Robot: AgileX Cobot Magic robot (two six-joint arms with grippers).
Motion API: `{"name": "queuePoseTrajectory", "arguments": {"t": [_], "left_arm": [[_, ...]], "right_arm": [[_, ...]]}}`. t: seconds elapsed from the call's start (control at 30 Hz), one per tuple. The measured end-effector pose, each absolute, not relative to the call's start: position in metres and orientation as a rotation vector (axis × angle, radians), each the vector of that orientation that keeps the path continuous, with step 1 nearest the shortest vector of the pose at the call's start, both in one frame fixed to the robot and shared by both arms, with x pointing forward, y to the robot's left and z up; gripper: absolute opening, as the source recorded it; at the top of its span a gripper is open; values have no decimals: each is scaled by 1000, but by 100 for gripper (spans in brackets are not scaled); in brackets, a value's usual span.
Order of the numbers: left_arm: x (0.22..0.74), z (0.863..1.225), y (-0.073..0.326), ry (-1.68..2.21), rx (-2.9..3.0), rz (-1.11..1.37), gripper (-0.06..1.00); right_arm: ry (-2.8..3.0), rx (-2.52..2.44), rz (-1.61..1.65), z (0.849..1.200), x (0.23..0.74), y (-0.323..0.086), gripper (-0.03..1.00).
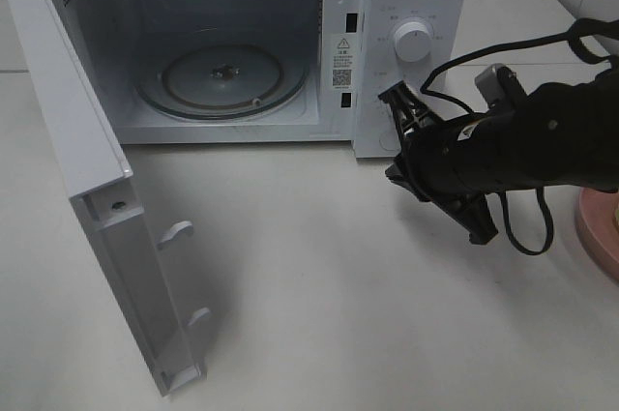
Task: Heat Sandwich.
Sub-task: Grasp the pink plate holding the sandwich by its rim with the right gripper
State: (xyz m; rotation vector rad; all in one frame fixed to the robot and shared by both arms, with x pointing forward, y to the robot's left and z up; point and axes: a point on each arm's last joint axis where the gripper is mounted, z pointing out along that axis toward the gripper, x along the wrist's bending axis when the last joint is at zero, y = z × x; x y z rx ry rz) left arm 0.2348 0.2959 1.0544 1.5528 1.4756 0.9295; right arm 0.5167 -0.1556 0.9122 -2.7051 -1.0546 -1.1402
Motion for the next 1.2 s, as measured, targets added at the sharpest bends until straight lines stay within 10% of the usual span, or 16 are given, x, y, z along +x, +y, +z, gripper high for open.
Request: {"name": "queuePoseTrajectory", "arguments": {"t": [0.6, 1.2], "left_arm": [[235, 1054, 296, 1476, 1553, 929, 99], [235, 1054, 296, 1476, 1553, 929, 99]], "right_arm": [[-2582, -1767, -787, 944, 473, -158, 9], [-2683, -1733, -394, 965, 455, -209, 24]]}}
